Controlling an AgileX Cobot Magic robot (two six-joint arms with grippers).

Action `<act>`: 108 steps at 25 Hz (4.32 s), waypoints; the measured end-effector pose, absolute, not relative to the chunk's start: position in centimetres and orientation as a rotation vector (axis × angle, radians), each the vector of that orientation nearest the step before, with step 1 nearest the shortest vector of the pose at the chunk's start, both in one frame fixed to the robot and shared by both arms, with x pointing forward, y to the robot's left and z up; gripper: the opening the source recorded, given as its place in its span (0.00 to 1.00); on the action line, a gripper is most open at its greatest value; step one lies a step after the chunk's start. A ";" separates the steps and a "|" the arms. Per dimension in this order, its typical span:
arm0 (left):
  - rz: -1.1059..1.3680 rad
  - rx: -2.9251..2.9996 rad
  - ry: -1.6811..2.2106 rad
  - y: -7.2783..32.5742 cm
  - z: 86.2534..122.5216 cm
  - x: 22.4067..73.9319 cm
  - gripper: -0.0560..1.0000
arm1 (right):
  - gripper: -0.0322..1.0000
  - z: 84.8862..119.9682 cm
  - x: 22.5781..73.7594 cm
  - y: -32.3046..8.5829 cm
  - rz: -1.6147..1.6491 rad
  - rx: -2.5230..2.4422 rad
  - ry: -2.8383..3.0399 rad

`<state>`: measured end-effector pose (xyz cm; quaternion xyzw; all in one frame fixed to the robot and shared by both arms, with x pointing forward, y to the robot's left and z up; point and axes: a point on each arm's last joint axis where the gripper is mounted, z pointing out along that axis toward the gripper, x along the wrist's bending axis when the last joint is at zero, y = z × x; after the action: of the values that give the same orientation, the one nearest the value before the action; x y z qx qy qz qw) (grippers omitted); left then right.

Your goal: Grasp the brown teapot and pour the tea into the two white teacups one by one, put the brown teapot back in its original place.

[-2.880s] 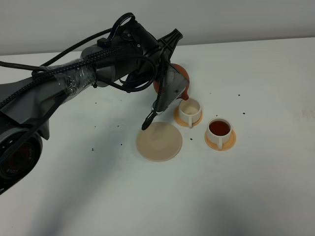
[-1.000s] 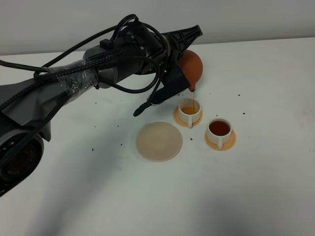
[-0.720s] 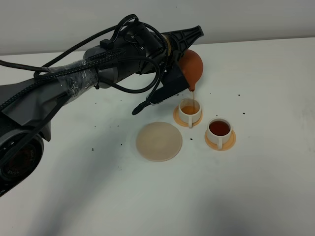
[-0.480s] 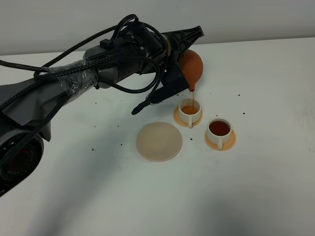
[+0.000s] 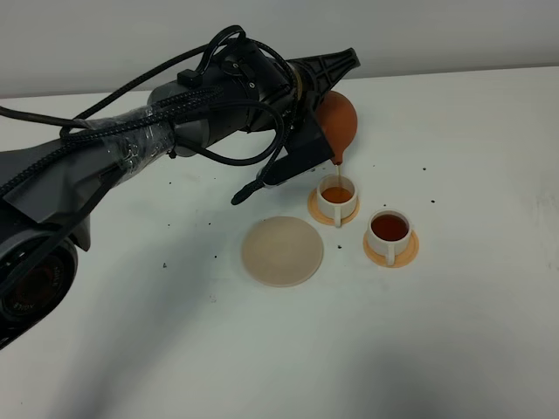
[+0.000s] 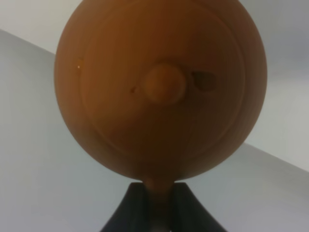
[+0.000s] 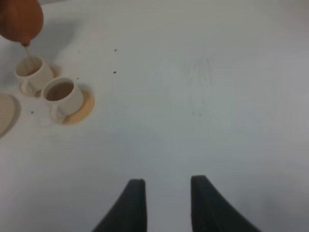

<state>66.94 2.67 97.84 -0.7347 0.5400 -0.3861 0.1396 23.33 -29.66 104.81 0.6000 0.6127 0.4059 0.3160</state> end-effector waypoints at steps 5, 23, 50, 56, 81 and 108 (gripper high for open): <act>-1.101 -2.128 1.558 2.8 97.8 66.9 0.17 | 0.26 104.8 23.3 -29.7 1.069 1.580 1.614; -1.049 -2.091 1.600 2.7 97.6 66.7 0.17 | 0.26 104.8 23.3 -29.7 1.069 1.580 1.614; -1.063 -1.989 1.686 2.1 97.8 66.5 0.17 | 0.26 104.8 23.3 -29.7 1.069 1.580 1.614; -1.066 -1.977 1.695 2.0 97.8 66.5 0.17 | 0.26 104.8 23.3 -29.7 1.069 1.580 1.614; -1.113 -1.883 1.752 1.7 98.1 66.6 0.17 | 0.26 104.8 23.3 -29.7 1.069 1.580 1.614; -1.110 -1.857 1.769 1.6 98.1 66.6 0.17 | 0.26 104.8 23.3 -29.7 1.069 1.580 1.614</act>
<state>66.61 1.63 98.10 -0.6546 0.6233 -0.3913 0.1725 23.33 -29.66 104.81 0.6000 0.6127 0.4059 0.3160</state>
